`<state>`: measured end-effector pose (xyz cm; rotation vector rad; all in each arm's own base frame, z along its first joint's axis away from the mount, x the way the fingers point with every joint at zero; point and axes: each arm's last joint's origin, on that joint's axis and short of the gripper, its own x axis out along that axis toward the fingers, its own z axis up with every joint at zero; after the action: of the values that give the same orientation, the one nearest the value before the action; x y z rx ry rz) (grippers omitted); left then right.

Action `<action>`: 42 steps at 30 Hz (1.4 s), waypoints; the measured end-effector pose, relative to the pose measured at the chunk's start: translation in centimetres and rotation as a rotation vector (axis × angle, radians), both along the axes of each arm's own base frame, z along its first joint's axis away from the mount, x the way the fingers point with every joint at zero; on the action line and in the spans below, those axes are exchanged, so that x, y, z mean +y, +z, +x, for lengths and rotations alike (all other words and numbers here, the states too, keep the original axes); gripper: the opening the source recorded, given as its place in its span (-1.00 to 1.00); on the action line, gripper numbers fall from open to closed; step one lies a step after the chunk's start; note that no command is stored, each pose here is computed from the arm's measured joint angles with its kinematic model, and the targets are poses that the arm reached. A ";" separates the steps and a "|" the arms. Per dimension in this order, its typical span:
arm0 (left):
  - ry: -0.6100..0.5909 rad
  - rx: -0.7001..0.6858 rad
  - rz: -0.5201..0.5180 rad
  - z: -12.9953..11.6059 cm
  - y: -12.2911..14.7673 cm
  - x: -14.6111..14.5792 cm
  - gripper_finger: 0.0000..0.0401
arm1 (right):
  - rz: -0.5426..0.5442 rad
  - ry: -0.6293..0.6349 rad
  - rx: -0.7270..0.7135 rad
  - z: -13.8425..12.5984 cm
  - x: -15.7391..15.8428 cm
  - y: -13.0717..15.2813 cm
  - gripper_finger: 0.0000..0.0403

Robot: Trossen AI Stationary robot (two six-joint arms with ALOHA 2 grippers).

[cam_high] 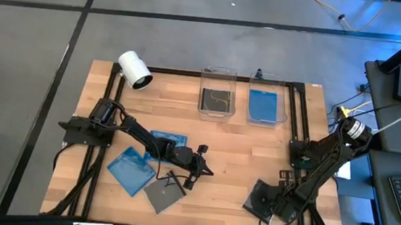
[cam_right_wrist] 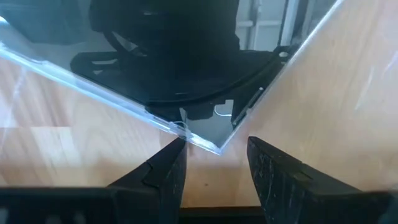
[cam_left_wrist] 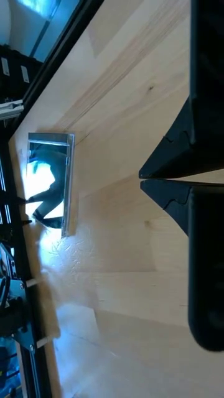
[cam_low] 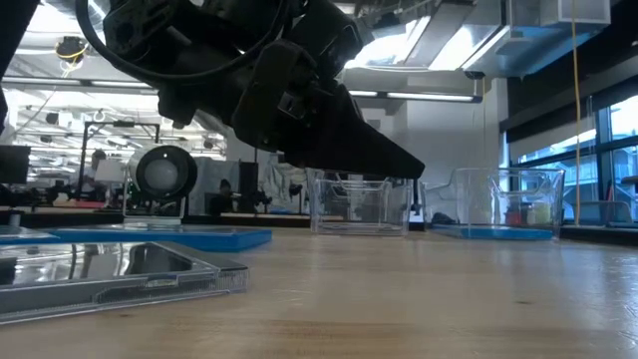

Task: Pick & place jewel cases by type
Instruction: Put the right black CD case into the left transparent bin

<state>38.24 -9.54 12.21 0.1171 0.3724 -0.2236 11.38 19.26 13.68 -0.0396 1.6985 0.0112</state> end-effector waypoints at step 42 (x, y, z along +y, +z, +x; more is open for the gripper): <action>-0.187 0.066 -0.034 -0.2 0.9 -5.7 -0.38 | 0.194 -0.166 -0.208 6.2 -1.5 0.1 -0.14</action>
<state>38.02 -15.25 13.14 0.1113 0.4233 -0.4194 17.60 17.74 13.81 0.2377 1.4820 0.0456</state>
